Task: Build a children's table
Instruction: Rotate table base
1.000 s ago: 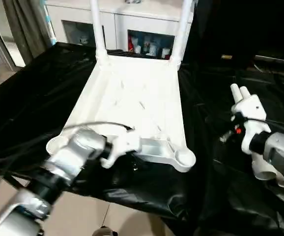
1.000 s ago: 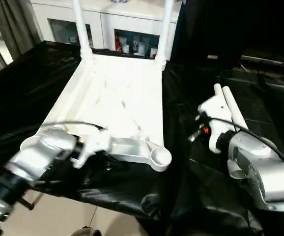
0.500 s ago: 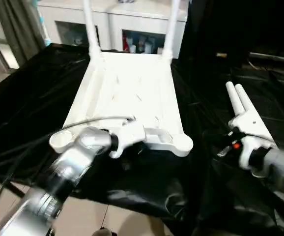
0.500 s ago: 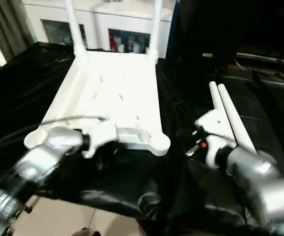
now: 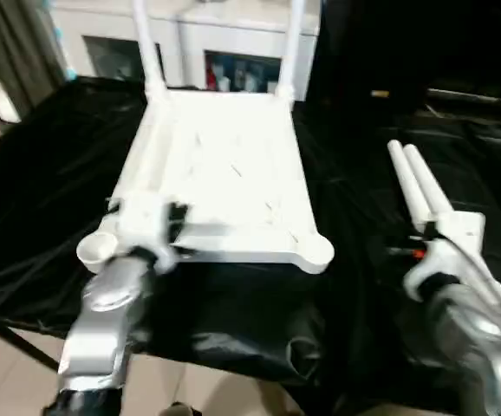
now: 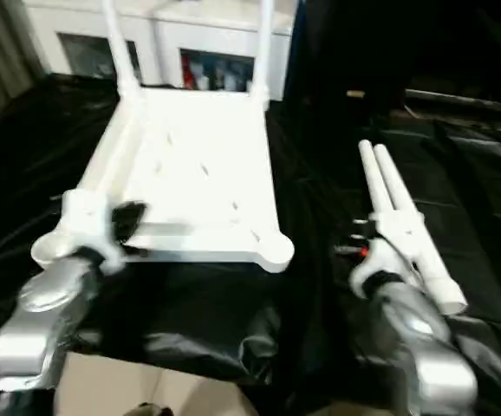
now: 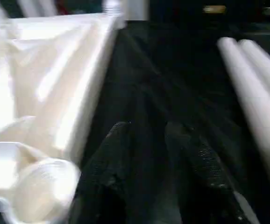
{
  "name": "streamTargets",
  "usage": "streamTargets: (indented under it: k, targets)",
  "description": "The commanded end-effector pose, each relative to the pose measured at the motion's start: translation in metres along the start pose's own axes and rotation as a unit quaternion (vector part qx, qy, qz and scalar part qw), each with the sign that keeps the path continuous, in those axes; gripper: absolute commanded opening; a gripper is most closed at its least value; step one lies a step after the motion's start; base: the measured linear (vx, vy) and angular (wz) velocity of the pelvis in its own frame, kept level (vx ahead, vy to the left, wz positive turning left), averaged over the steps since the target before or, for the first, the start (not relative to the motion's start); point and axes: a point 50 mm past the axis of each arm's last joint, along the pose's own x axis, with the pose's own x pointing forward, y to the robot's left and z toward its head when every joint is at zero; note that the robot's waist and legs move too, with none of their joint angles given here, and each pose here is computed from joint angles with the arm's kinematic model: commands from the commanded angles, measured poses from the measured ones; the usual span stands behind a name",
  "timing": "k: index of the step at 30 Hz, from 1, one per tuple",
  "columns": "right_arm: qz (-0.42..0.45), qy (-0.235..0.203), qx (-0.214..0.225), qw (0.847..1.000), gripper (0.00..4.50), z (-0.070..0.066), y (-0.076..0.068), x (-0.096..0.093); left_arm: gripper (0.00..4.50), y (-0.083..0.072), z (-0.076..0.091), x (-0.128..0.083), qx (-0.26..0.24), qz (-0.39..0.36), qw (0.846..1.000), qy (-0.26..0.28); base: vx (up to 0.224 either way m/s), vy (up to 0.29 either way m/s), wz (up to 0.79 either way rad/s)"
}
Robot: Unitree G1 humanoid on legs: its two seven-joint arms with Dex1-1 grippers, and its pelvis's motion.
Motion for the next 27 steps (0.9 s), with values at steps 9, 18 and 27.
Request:
streamTargets:
  k: [9,18,27]
  targets:
    - [-0.013,0.000,-0.037,0.999,2.15,0.013,-0.013,0.022,2.19,-0.017,0.009,0.005,0.018,-0.047,0.999,-0.001,0.000,0.000,0.00]
    - [-0.012,0.063,-0.073,0.995,2.94,0.044,-0.047,0.067,3.05,-0.037,0.023,0.014,0.081,-0.191,0.978,0.003,0.000,0.000,0.00]
    - [-0.099,0.154,-0.106,0.977,3.71,0.051,-0.092,0.082,3.45,-0.057,0.031,-0.005,0.109,-0.311,0.944,0.016,0.000,0.000,0.00]
